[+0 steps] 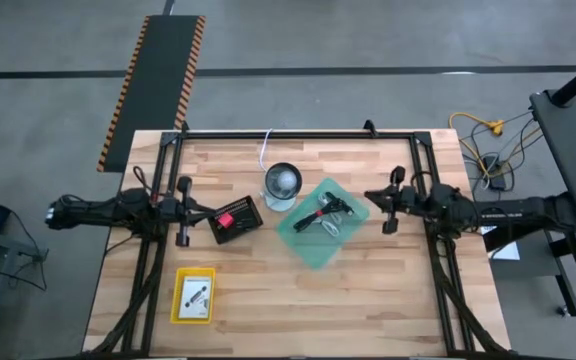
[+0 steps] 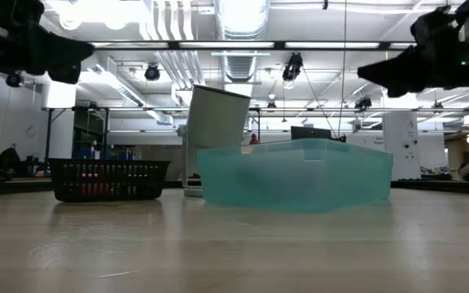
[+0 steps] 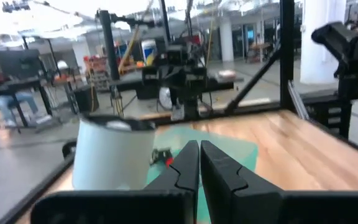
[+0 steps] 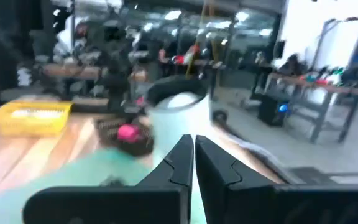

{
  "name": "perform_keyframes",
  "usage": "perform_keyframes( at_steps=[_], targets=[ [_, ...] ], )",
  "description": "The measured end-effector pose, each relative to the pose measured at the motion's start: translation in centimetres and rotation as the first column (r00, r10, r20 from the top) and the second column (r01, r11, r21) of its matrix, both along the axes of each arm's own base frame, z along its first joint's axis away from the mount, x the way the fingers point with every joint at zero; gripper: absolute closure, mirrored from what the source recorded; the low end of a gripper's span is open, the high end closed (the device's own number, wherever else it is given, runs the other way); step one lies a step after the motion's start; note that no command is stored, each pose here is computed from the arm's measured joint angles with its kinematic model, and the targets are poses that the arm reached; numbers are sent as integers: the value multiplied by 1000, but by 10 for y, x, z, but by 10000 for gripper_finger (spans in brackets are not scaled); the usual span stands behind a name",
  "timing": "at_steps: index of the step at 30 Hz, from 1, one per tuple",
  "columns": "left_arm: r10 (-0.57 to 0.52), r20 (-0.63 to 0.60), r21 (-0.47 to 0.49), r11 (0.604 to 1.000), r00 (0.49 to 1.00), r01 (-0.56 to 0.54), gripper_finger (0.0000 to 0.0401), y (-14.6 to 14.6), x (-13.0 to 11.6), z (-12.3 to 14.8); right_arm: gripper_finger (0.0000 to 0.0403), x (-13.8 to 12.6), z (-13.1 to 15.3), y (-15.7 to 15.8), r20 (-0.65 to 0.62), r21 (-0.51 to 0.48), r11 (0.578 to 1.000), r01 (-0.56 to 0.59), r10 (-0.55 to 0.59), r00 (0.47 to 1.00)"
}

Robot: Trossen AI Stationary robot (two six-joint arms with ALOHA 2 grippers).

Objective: Pick and place items into bin
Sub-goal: Return to Home Position

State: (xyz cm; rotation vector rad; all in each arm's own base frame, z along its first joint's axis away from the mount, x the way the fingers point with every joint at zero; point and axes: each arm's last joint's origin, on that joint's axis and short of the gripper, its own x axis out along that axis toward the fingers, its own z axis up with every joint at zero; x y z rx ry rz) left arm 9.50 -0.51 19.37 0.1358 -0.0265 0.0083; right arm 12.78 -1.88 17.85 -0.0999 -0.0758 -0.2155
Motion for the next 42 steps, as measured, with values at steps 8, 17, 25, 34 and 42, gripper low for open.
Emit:
perform_keyframes(
  at_steps=[8, 17, 25, 34, 42],
  targets=[
    [4, -53, -25, 1000, 999, -5, 401, 0, -2, -10, 394, -13, 2, 8, 28, -27, 998, -60, 60, 998],
    [-15, -64, -97, 995, 998, 8, 401, -1, 2, -24, 394, -20, -5, 9, -26, 25, 998, -64, 65, 998],
    [-10, -59, -67, 998, 998, 6, 401, -1, 3, -26, 394, -22, -16, 9, -114, 138, 989, -55, 71, 991],
    [-11, -33, -76, 997, 999, 9, 401, -1, 4, -28, 394, -24, -5, 10, -3, 78, 992, -100, 101, 995],
    [-15, -54, -103, 995, 998, 9, 401, -1, 5, -30, 394, -27, -2, 14, 33, 100, 985, -139, 136, 990]
  ],
)
